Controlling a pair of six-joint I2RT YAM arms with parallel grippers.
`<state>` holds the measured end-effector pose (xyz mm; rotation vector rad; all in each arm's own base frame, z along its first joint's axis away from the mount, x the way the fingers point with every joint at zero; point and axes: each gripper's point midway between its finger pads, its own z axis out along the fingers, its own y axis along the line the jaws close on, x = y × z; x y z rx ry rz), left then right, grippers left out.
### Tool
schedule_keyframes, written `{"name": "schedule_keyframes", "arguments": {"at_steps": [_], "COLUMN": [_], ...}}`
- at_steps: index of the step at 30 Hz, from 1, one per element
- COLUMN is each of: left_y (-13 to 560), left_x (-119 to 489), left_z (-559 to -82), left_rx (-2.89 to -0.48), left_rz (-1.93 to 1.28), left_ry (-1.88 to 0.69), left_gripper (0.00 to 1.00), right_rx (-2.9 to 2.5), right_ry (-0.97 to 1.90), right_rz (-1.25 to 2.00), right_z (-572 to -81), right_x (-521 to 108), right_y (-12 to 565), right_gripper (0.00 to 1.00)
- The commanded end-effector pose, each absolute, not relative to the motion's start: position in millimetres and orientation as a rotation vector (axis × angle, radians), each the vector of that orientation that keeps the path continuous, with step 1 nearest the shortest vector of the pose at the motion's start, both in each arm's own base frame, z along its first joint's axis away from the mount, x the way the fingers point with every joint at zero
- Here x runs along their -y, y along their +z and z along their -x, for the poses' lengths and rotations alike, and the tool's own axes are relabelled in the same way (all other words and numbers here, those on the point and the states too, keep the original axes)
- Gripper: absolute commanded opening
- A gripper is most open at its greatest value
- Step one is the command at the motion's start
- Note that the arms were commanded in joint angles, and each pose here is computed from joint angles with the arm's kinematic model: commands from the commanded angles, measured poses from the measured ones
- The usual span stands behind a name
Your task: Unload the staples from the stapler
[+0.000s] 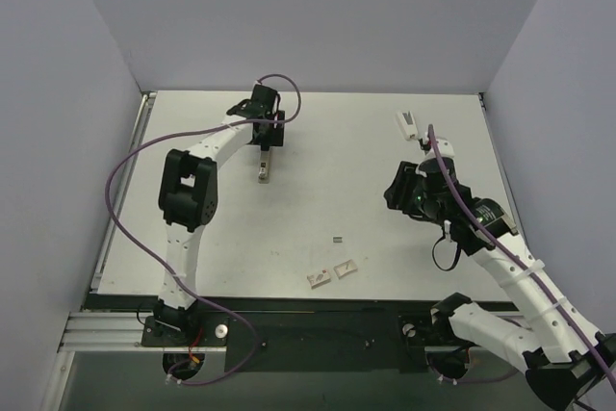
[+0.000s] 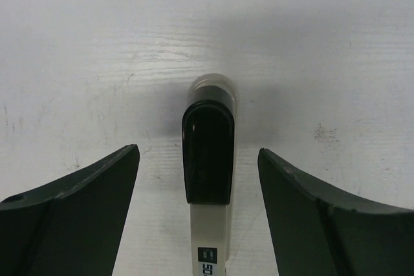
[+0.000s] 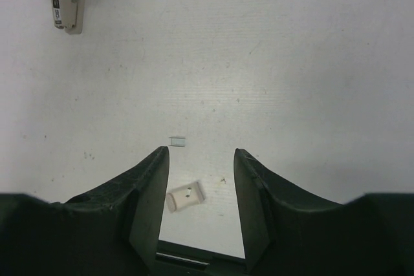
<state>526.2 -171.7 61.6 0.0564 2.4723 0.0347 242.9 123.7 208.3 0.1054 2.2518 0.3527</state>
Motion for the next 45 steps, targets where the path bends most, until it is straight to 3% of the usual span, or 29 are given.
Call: {"name": "schedule_keyframes", "arguments": {"at_steps": [1,4,10,20,26,45], "left_y": [158.1,182.9,244.9,249.4,241.0,266.3], "left_x": [174.2,180.8,203.8,242.2,268.4,241.1], "left_z": [-530.5,-518.0,-471.6,-360.0,-298.9,-258.7], "left_rx": [-2.272,-2.233,-2.132,-2.122,-2.128,-2.008], "left_rz": [-0.018,-0.025,-0.047,-0.146,-0.253,-0.331], "left_ry": [-0.015,-0.050,-0.226,-0.569,-0.611,-0.631], "left_gripper": [0.86,0.87,0.88,0.88,0.88,0.88], "right_rx": [-2.243,-2.253,-2.222,-2.147,-2.221,-2.219], "right_ry": [0.328,0.298,0.206,-0.041,-0.132,-0.143], "right_rz": [-0.154,-0.225,-0.347,-0.451,-0.563,-0.624], "right_z": [-258.7,-273.7,-309.2,-381.5,-423.1,-556.6], "right_x": [-119.4,-115.2,-102.4,-58.2,-21.3,19.4], "right_y": [224.2,222.1,226.2,215.8,176.2,116.6], "right_gripper": [0.41,0.48,0.52,0.52,0.54,0.56]}}
